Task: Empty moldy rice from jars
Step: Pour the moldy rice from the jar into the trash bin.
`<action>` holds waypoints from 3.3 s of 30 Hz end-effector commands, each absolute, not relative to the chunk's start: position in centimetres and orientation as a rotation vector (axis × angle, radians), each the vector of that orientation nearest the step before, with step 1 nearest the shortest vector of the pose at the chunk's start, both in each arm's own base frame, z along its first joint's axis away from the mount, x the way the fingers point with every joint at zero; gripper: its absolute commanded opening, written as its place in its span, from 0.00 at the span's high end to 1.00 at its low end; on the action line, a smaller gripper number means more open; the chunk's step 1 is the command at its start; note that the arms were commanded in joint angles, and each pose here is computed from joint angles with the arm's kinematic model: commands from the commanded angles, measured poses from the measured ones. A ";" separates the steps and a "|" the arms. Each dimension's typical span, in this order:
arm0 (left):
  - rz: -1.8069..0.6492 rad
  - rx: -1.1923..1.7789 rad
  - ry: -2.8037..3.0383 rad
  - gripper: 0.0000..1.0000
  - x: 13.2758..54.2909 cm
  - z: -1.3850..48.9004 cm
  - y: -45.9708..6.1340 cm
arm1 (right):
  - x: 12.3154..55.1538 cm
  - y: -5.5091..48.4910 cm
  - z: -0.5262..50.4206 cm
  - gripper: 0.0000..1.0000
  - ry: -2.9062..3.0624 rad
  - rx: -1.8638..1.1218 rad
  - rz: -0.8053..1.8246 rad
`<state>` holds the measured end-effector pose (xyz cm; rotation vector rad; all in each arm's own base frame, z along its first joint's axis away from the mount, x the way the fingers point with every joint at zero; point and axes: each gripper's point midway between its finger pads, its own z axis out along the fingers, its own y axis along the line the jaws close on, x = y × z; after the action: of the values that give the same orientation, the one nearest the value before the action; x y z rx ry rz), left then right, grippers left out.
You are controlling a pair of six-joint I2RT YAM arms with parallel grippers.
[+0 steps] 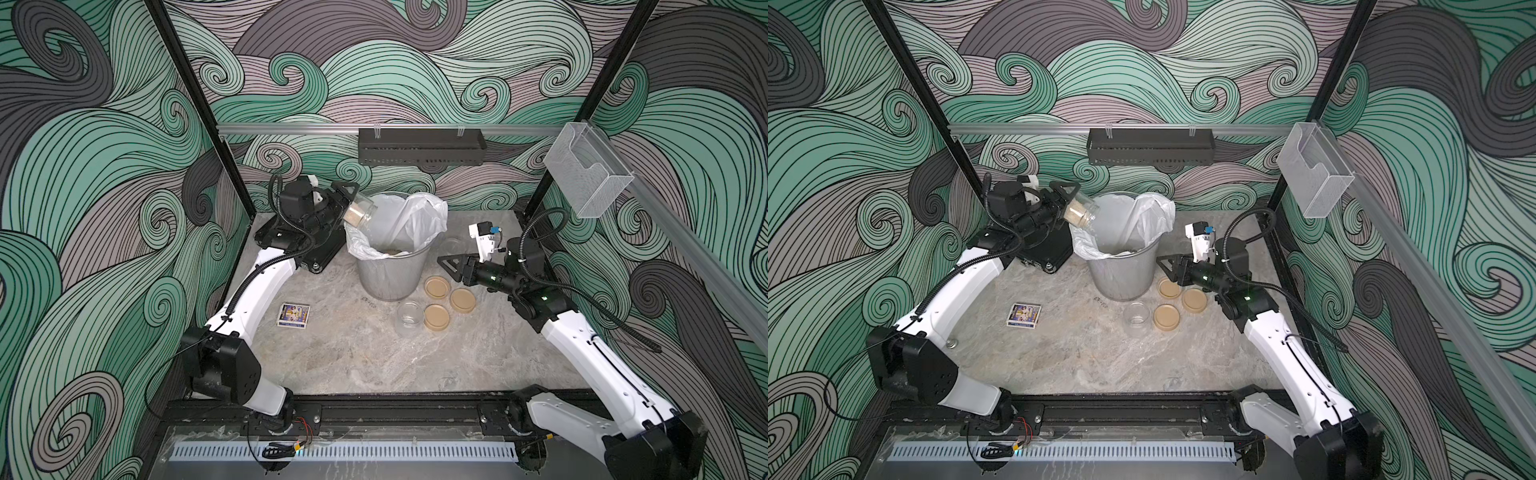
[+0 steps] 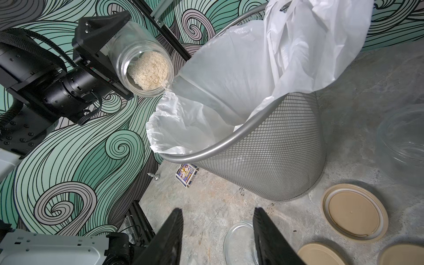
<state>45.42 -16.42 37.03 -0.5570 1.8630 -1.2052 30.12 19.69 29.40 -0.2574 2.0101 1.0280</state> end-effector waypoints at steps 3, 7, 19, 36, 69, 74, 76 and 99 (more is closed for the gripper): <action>-1.201 -0.449 1.725 0.45 44.4 42.6 -16.1 | 30.5 19.7 29.8 0.51 1.991 -0.251 1.022; -1.194 -0.443 1.725 0.45 44.4 42.7 -16.0 | 30.6 19.7 29.6 0.51 1.998 -0.249 1.022; -1.191 -0.415 1.735 0.45 44.4 42.8 -17.0 | 30.5 19.7 29.4 0.51 2.001 -0.247 1.020; -1.190 -0.372 1.733 0.45 44.6 43.6 -18.2 | 30.4 19.6 29.4 0.52 2.001 -0.252 1.015; -1.165 -0.278 1.770 0.45 44.7 44.1 -22.1 | 29.9 19.3 28.9 0.51 2.007 -0.295 0.981; -1.166 -0.269 1.774 0.45 44.8 44.1 -22.7 | 29.7 19.0 28.7 0.51 2.011 -0.304 0.967; -1.166 -0.266 1.777 0.45 44.8 44.1 -23.0 | 29.6 18.9 28.7 0.51 2.011 -0.305 0.961; -1.126 -0.185 1.802 0.46 44.9 44.2 -25.2 | 29.5 18.3 28.2 0.51 2.015 -0.307 0.944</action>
<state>45.20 -24.83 39.66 -0.2459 1.9224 -1.1078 29.59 18.54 28.27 -0.2947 2.0226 0.9585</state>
